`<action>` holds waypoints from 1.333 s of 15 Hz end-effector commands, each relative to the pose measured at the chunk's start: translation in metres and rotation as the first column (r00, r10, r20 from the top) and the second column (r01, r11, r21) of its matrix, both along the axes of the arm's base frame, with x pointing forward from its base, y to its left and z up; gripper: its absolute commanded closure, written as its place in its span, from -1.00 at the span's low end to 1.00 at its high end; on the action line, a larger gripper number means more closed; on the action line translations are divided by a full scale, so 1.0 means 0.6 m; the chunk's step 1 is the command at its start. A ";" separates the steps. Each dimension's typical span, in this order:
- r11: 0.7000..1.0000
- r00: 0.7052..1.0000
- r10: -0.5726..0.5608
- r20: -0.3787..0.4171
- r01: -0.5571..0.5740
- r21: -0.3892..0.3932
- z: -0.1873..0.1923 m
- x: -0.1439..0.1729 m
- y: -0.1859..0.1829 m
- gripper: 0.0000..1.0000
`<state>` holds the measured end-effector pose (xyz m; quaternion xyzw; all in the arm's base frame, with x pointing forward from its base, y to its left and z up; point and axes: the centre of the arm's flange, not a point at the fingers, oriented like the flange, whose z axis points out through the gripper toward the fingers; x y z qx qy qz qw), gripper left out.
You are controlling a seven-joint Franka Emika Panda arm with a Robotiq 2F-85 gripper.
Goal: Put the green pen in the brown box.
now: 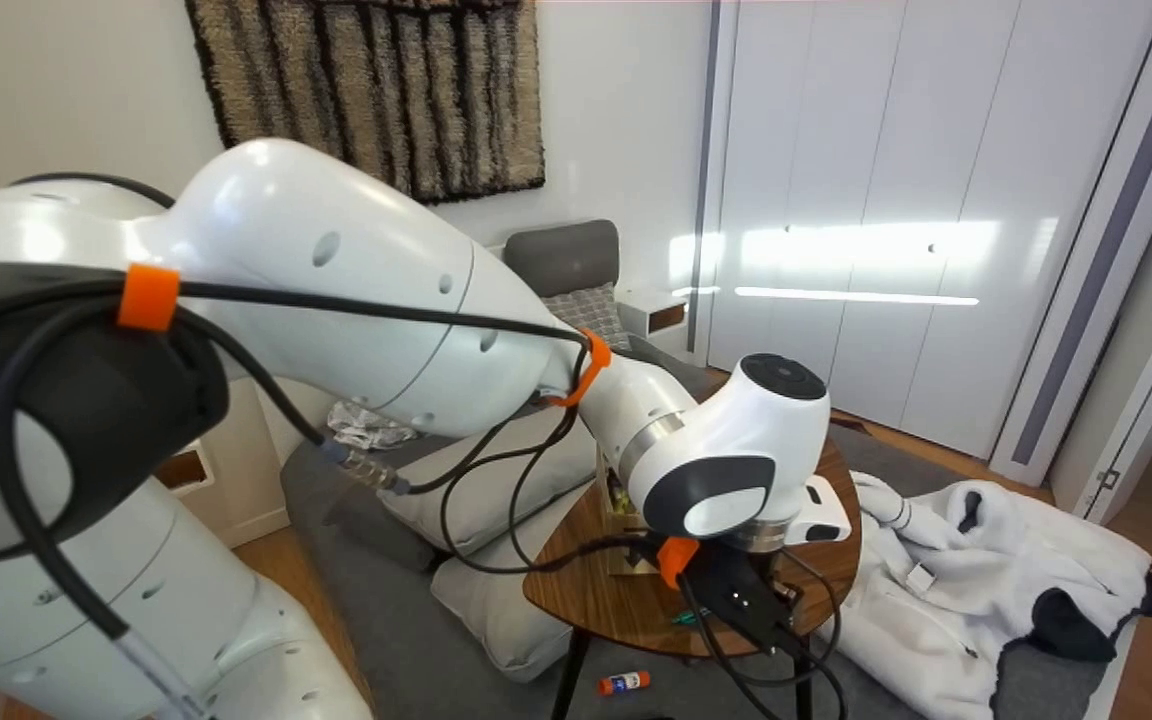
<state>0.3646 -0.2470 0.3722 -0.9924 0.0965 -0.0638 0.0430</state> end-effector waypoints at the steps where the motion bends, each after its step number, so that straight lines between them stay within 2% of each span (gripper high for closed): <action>1: 1.000 0.999 -0.026 0.026 0.027 -0.014 -0.011 0.013 0.003 -1.00; 2: 0.999 0.999 -0.027 0.029 0.028 -0.022 -0.012 0.015 0.005 -0.93; 3: 0.999 0.999 -0.026 0.034 0.026 -0.024 -0.014 0.018 0.005 -0.74; 4: 0.999 0.999 -0.023 0.035 0.024 -0.026 -0.015 0.019 0.006 -0.45; 6: 0.999 0.999 -0.020 0.038 0.021 -0.027 -0.019 0.022 0.009 -0.25; 7: 0.999 0.999 -0.019 0.039 0.020 -0.026 -0.021 0.023 0.010 -0.38; 8: 1.000 0.999 -0.018 0.039 0.019 -0.021 -0.023 0.025 0.011 -0.76; 11: 1.000 0.999 -0.023 0.035 0.024 -0.016 -0.028 0.026 0.013 -0.97; 12: 1.000 0.999 -0.024 0.033 0.025 -0.014 -0.030 0.027 0.013 -0.86; 13: 1.000 0.999 -0.024 0.032 0.024 -0.014 -0.031 0.028 0.012 -0.46; 15: 1.000 0.999 -0.025 0.031 0.025 -0.012 -0.032 0.028 0.012 -0.31; 20: 0.999 0.999 -0.029 0.028 0.030 -0.016 -0.033 0.030 0.006 0.42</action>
